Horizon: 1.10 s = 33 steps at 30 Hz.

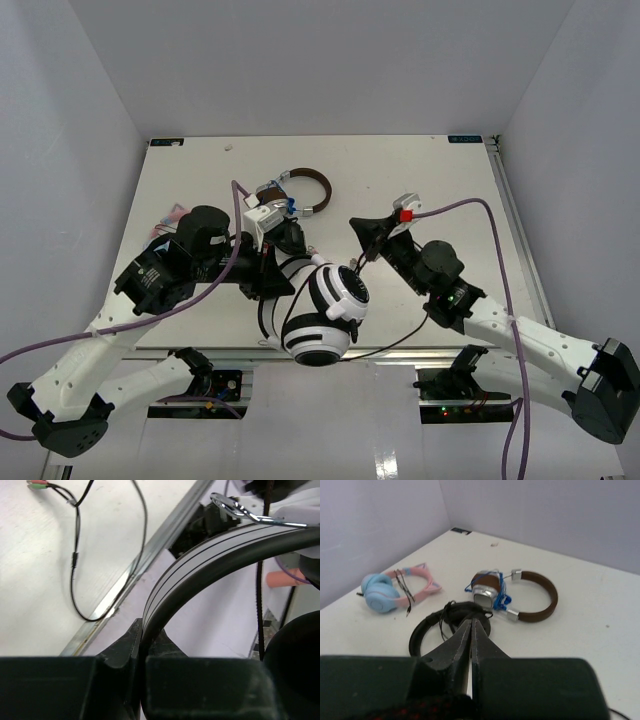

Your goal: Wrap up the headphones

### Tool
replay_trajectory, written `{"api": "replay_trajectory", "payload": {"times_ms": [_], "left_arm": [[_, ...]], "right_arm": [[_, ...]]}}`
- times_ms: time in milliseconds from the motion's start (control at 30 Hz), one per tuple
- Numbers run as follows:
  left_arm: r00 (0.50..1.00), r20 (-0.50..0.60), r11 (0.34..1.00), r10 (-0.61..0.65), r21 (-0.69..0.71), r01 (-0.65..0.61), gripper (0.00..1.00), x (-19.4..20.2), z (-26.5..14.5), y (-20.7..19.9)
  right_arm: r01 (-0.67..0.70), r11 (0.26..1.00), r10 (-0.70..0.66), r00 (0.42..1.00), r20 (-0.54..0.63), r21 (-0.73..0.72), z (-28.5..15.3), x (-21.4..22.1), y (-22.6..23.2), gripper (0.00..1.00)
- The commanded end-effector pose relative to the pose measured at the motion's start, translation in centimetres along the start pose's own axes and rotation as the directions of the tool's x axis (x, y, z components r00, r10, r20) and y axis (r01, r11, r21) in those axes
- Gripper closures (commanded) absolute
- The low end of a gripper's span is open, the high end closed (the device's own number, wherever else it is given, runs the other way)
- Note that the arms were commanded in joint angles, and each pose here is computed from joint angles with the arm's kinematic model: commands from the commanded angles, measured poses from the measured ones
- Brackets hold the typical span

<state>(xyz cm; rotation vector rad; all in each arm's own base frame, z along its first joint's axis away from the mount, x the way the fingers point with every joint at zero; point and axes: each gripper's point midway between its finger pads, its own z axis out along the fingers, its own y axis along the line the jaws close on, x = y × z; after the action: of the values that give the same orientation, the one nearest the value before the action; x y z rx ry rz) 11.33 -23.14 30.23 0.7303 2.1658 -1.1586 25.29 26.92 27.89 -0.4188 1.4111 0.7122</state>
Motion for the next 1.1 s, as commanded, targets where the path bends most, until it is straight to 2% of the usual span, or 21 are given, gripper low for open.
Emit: {"api": "replay_trajectory", "payload": {"times_ms": [0, 100, 233, 333, 400, 533, 667, 767, 900, 1067], "left_arm": [[0.996, 0.061, 0.998, 0.059, -0.024, -0.058, 1.0, -1.4, -0.4, 0.2], [0.994, 0.09, 0.998, 0.069, -0.016, -0.068, 1.0, -2.1, -0.8, -0.4], [0.99, 0.096, 0.991, 0.1, 0.079, -0.108, 1.0, -2.3, -1.2, -2.2], [0.989, 0.071, 0.985, 0.127, 0.11, -0.134, 1.0, -1.7, -1.0, -2.5], [0.988, 0.062, 0.99, 0.141, -0.038, -0.139, 1.0, -1.8, -0.4, 0.5], [0.985, 0.024, 0.969, 0.168, -0.19, -0.161, 1.0, -1.7, 0.6, 4.2], [0.982, -0.025, 0.895, 0.187, -0.407, -0.181, 1.0, -1.9, 1.5, 9.5], [0.979, -0.007, 0.845, 0.204, -0.503, -0.18, 1.0, -3.2, 2.0, 11.7], [0.967, 0.034, 0.8, 0.253, -0.569, -0.19, 1.0, -4.8, 2.9, 13.5], [0.963, -0.006, 0.707, 0.27, -0.677, -0.203, 1.0, -5.6, 3.7, 16.3]], "right_arm": [[0.079, 0.992, -0.072, 0.995, -0.075, 0.095, 0.0, -2.5, -2.7, 0.92], [0.083, 0.99, -0.074, 0.994, -0.076, 0.118, 0.2, -3.4, -3.6, 0.92], [0.077, 0.989, -0.068, 0.995, -0.077, 0.123, 0.3, -3.7, -4.0, 0.92], [0.096, 0.99, -0.083, 0.988, -0.128, 0.102, 0.6, -2.9, -3.9, 0.92], [0.099, 0.993, -0.085, 0.979, -0.187, 0.063, 0.6, -2.6, -3.2, 0.92], [0.077, 0.997, -0.074, 0.973, -0.219, 0.005, 0.0, -3.4, -2.0, 0.92], [0.096, 0.995, -0.088, 0.953, -0.289, 0.015, -1.3, -3.2, -2.3, 0.92], [0.093, 0.996, -0.089, 0.936, -0.34, -0.006, -1.6, -2.9, -1.9, 0.92], [0.102, 0.995, -0.102, 0.931, -0.35, -0.02, -1.3, -3.0, -1.8, 0.92], [0.113, 0.992, -0.129, 0.903, -0.41, -0.062, 0.0, -2.3, -1.3, 0.92]]}}
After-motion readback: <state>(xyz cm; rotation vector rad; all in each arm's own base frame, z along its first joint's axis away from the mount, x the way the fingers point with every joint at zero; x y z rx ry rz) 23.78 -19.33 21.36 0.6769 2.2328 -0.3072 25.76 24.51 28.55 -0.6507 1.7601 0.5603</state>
